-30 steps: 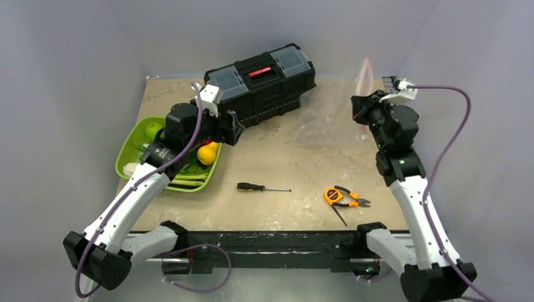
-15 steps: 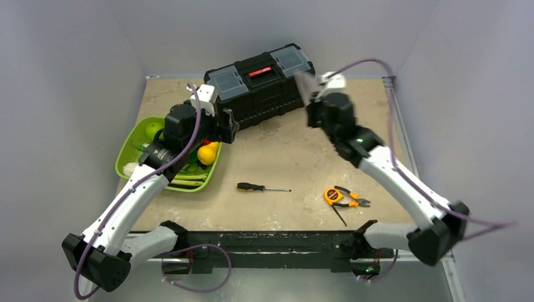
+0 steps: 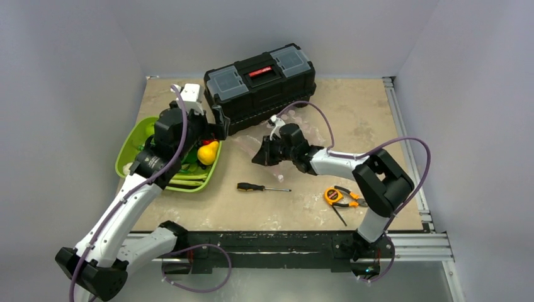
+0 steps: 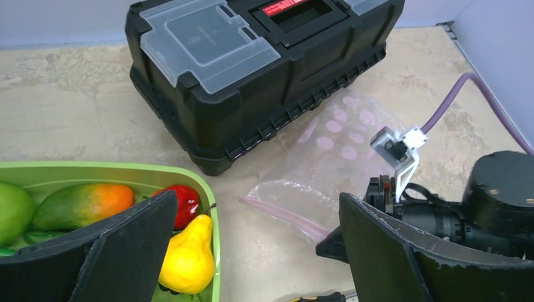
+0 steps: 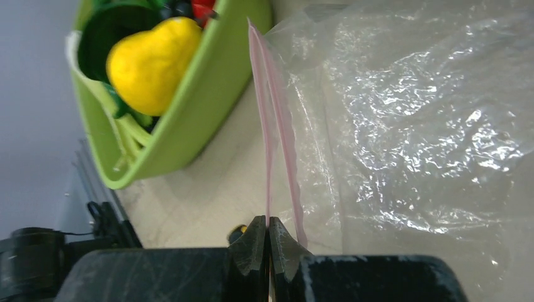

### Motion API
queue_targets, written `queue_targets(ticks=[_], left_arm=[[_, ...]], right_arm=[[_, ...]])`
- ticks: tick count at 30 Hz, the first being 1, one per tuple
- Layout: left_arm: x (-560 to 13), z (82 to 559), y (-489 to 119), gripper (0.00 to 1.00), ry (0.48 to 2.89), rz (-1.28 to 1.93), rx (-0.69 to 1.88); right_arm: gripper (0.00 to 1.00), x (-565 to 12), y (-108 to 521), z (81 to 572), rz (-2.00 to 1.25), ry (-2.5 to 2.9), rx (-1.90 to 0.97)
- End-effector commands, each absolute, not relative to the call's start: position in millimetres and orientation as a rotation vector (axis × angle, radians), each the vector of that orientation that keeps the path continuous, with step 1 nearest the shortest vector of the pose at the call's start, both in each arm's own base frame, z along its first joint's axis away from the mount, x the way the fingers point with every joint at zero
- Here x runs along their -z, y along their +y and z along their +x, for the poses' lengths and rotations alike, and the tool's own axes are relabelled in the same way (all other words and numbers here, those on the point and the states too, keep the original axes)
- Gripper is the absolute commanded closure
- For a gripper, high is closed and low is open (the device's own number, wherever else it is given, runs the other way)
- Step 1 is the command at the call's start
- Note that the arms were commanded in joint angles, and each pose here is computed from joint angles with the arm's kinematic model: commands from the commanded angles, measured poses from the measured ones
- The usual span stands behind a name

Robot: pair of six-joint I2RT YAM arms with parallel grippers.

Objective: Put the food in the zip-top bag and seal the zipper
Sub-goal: Open the zipper of the food storage bag at the center of the board.

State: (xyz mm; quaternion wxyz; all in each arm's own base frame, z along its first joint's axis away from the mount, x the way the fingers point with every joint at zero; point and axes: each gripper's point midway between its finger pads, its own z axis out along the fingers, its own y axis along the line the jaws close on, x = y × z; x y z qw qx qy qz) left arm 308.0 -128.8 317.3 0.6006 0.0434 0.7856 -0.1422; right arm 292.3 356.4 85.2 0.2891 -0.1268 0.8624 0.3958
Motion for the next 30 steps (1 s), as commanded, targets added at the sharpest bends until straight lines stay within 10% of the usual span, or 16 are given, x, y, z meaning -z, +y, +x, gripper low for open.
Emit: queue_targets(ticks=[1,30], left_arm=[[-315.8,311.8,-146.9,0.01,1.842,0.099,0.426],[-250.1,304.2,-239.9,0.39,2.177,0.058,0.988]], right_arm=[[1.00,-163.1,381.8,302.9,-0.344,2.034,-1.271],[1.00,-234.4,340.4,298.9,-0.189,1.746,-0.624]])
